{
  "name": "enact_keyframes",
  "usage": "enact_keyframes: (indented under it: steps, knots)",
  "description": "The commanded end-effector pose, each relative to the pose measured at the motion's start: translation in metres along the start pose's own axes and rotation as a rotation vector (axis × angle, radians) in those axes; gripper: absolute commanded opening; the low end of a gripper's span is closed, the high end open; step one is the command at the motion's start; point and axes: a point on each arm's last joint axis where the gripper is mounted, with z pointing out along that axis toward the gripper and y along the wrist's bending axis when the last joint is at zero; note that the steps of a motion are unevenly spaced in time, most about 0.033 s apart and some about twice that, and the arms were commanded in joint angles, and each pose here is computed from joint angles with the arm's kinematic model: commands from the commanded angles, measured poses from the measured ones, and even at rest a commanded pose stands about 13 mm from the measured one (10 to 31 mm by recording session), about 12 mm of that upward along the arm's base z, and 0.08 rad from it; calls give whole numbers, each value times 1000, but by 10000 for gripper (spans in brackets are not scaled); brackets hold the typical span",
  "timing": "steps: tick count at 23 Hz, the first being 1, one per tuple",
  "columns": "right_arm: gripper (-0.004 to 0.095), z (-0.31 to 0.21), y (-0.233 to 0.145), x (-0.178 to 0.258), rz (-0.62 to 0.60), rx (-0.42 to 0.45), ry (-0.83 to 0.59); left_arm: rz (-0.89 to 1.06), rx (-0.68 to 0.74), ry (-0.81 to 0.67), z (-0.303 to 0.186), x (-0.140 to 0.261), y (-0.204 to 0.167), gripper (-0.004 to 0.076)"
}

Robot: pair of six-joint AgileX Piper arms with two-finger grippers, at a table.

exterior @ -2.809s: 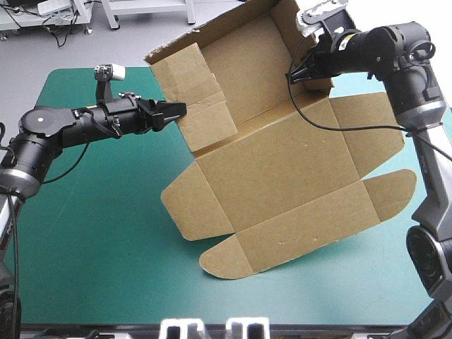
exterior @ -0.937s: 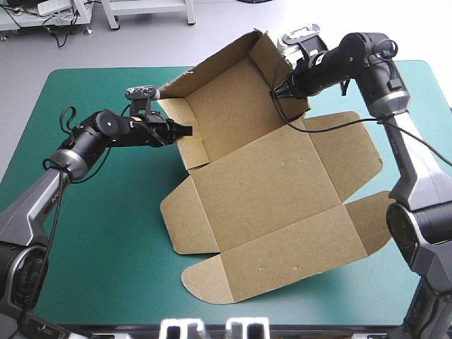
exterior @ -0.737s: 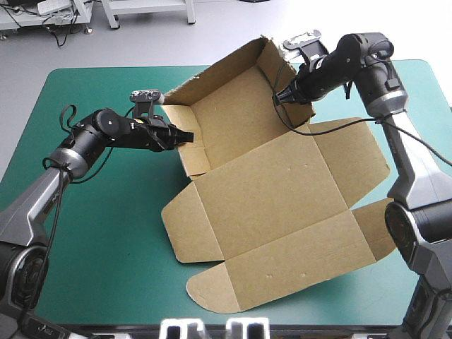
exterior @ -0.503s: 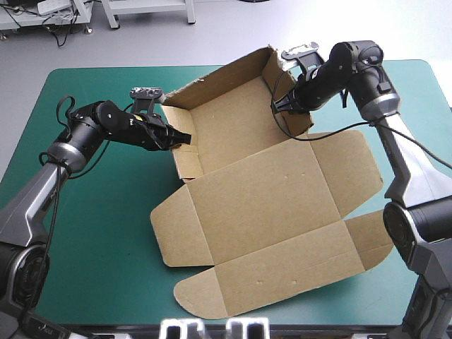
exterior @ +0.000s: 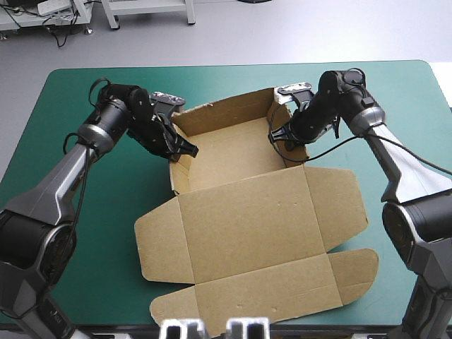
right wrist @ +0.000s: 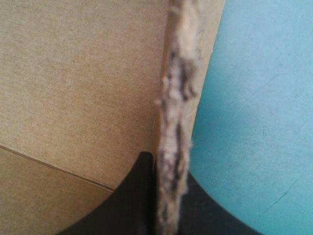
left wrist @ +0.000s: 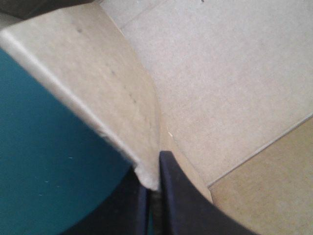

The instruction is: Fold the box

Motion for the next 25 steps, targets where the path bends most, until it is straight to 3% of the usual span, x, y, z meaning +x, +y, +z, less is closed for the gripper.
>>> enact_keyframes:
  steps: [1,9,12,16,25]
  knots:
    - [-16,-17,15,9,-27,-61,8,73,19,-77,-12,-8,-29,-8]
    - [-16,8,30,26,-114,135,144,131,59,-34,17,-12,-65,-8]
    - [-17,1,38,26,-98,94,120,152,58,-8,22,-10,-72,-8]
    - [-18,-2,32,25,-73,160,92,167,20,19,22,-8,-71,-8]
    - [-18,-6,-8,28,90,171,111,102,10,-22,23,-12,-71,-8]
